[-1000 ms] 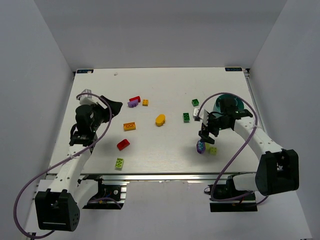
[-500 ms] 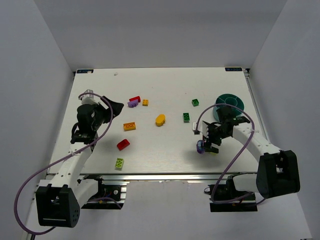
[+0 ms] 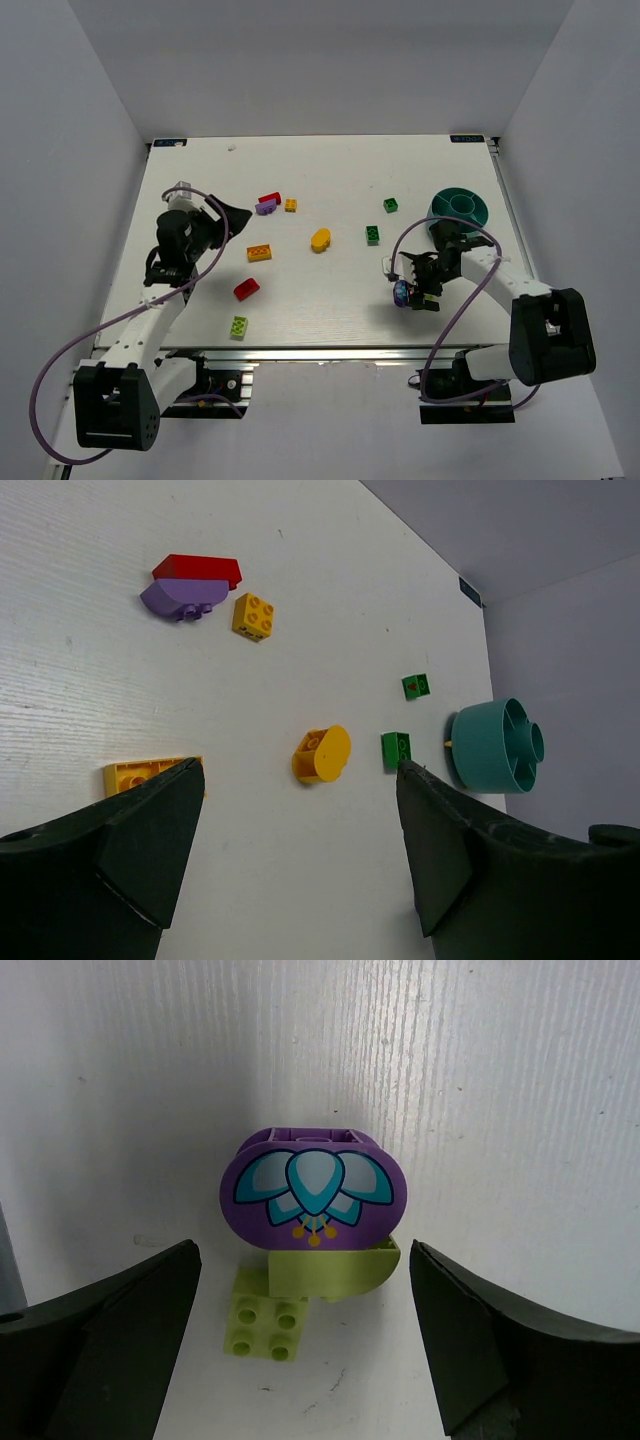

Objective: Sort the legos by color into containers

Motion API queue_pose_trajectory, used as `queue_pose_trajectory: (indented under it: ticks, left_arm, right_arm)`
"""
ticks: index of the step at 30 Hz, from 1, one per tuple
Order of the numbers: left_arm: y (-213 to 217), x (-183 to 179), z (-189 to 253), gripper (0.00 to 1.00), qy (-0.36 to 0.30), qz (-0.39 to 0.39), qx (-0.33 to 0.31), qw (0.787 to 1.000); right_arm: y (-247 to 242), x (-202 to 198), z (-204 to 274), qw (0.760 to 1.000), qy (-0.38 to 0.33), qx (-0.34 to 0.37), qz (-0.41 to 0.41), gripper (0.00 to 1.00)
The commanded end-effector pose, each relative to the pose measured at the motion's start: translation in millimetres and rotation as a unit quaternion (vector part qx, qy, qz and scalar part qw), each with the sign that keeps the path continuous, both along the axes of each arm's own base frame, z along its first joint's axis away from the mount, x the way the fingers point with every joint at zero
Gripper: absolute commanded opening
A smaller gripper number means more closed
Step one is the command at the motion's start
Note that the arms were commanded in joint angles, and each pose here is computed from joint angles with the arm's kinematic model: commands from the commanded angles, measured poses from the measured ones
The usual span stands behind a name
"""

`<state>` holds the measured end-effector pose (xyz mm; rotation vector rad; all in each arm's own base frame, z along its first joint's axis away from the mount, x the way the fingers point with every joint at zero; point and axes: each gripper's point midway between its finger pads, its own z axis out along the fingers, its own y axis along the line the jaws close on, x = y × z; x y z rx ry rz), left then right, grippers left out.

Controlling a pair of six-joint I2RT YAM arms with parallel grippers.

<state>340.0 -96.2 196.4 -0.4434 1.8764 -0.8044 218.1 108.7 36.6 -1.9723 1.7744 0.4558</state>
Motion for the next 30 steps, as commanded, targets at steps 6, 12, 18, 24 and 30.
queue_pose_trajectory:
  ticks: [6,12,18,24,30]
  left_arm:
    - [-8.4,-8.2,4.8,0.87,-0.012,-0.02,-0.025,0.999]
    - [-17.7,-11.5,4.3,0.87,-0.009,-0.04,-0.053,0.998]
    - [-27.0,-12.0,8.6,0.87,-0.012,-0.059,-0.081,0.995]
    - [-60.8,-15.6,11.1,0.87,-0.003,-0.108,-0.099,0.989]
    - [-110.7,-20.2,8.2,0.87,0.018,-0.184,-0.117,0.976]
  right_arm:
    - [3.1,23.3,1.4,1.0,-0.003,-0.008,-0.011,0.89]
    - [2.0,23.3,-0.1,1.0,0.005,-0.013,-0.013,0.86]
    - [2.5,24.7,-3.3,1.0,0.012,-0.02,-0.018,0.77]
    - [2.3,25.5,-5.4,0.999,0.025,-0.029,-0.021,0.61]
    - [13.5,28.0,18.1,1.0,0.003,0.006,-0.013,0.39]
